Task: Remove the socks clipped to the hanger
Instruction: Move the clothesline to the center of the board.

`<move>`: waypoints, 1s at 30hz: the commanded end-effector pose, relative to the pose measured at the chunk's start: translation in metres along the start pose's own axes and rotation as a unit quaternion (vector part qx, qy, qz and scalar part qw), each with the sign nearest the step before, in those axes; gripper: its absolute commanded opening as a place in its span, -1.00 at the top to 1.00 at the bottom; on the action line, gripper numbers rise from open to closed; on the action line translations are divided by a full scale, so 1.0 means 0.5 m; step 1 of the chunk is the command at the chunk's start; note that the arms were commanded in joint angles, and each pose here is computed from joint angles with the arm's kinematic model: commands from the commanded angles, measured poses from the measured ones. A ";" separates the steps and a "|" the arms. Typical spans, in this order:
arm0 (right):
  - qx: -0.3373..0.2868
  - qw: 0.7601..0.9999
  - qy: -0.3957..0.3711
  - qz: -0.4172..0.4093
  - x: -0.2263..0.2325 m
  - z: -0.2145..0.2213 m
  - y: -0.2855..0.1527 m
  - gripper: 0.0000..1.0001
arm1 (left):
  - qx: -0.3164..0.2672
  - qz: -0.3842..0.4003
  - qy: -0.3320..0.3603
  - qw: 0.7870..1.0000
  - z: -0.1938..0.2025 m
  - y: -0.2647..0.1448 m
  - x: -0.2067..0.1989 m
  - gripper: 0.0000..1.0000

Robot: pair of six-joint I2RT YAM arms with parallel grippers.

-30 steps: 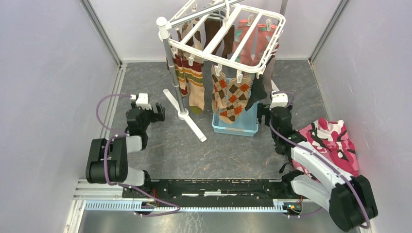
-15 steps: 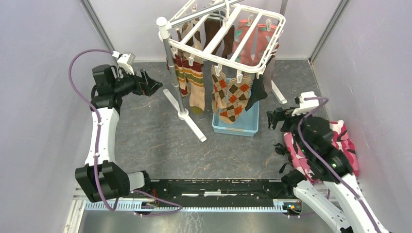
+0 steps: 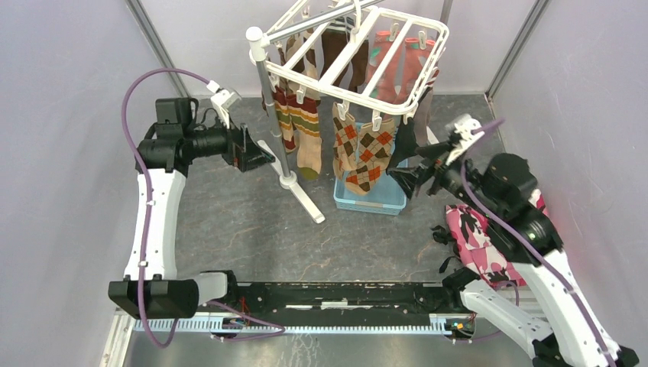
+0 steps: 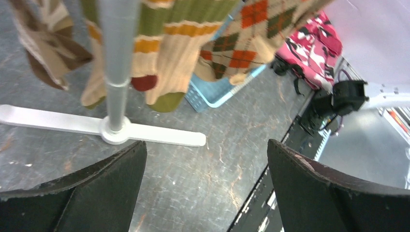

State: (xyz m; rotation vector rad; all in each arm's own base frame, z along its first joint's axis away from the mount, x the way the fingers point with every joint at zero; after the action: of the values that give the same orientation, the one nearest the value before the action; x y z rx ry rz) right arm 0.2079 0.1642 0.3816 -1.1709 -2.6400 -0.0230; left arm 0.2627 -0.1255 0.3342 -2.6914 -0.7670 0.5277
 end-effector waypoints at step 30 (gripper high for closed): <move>-0.022 0.999 -0.018 -0.015 -0.072 0.119 0.200 -0.45 | 0.041 0.190 0.052 0.980 -0.008 0.155 -0.198 -1.00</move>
State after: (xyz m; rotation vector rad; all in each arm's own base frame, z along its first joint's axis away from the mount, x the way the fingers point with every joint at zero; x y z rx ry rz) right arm 0.2811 0.2081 0.2858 -1.1289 -2.6403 0.0839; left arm 0.2184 -0.2358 0.3243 -2.7099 -0.1787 0.5113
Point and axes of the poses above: each gripper's point midway between its finger pads, its own y axis out along the fingers, its own x axis along the line the jaws close on, z = x × y, the point moved 1 cm from there along -y, back along the fingers, and after that the axes turned 6 degrees about y, right-handed, at the moved point
